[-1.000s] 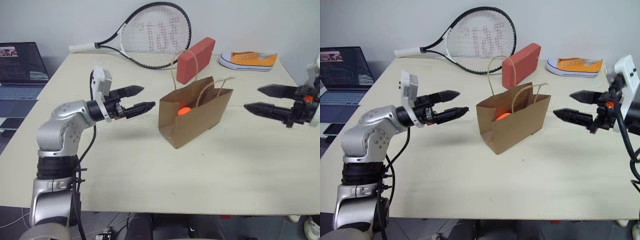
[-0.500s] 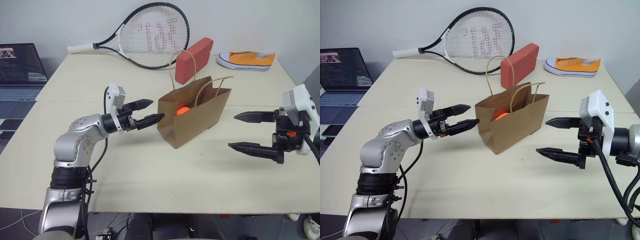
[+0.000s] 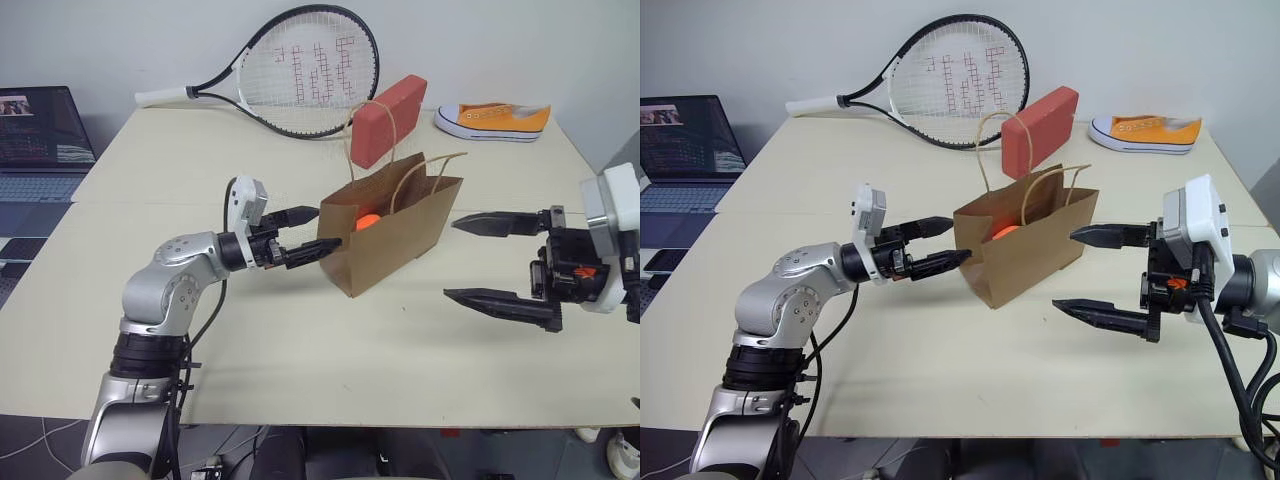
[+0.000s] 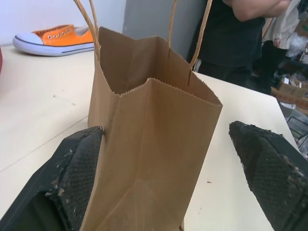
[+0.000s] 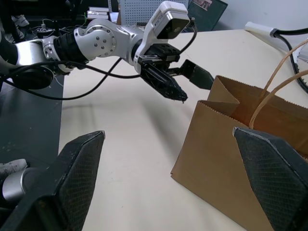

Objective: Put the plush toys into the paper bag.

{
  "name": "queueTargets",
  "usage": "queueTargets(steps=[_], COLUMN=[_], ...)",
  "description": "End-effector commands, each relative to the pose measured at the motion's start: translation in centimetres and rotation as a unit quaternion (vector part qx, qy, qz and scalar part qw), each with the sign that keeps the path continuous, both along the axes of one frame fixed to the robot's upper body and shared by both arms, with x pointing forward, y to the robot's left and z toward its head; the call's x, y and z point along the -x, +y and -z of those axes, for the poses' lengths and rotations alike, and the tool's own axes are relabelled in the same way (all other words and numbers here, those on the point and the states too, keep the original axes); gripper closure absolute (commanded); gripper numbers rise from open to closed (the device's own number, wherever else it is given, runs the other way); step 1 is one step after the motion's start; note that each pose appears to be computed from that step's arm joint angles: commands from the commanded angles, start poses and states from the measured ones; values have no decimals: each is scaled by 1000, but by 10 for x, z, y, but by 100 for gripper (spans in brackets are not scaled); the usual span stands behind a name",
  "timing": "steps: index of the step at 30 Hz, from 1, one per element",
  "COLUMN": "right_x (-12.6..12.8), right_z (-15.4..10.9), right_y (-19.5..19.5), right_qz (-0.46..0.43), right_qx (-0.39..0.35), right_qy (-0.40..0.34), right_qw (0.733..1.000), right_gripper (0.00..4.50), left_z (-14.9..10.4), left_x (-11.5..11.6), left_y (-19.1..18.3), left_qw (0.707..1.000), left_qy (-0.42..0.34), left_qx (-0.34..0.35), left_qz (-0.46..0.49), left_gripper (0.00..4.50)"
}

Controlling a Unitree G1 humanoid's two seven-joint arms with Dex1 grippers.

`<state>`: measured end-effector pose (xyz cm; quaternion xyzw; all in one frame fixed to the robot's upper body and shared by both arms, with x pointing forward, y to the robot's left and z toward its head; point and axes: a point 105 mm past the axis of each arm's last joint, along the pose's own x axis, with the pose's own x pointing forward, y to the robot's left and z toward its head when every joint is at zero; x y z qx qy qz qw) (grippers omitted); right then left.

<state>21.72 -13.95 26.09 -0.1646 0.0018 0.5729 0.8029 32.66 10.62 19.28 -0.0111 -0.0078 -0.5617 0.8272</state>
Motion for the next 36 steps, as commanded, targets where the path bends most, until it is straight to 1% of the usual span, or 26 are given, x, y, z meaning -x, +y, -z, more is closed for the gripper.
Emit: queueTargets(steps=[1,11,19,25,28,31,32,33,34,36], right_x=[1,1,-1,-2,-3,-4,-4,-4,-5,-5], right_z=[-5,-4,-3,-1,1,3,3,4,4,5], right_y=[1,1,1,2,1,1,1,1,1,1], right_qz=[-1,0,1,0,6,13,14,17,19,21], right_qx=[2,4,6,9,15,18,18,18,18,18], right_qy=[-18,-16,-16,-18,-20,-25,-27,-31,-33,-36], right_qw=[1000,1000,1000,1000,1000,999,999,999,999,999], right_gripper=[2,2,2,2,0,0,0,0,0,0], left_z=[-8,-4,6,9,8,10,11,11,11,11], left_x=[3,7,9,-2,2,6,6,6,5,3], left_y=[-6,-18,-34,-42,-44,-46,-46,-47,-47,-46], left_qw=[1000,1000,999,998,998,998,999,998,998,998], left_qy=[-29,-28,-34,-39,-44,-44,-44,-45,-46,-48], left_qx=[-4,3,4,20,36,33,32,32,31,29], left_qz=[9,8,-11,-43,-25,-7,-6,-5,-6,-8], left_gripper=[0,0,0,0,54,147,180,202,241,302])
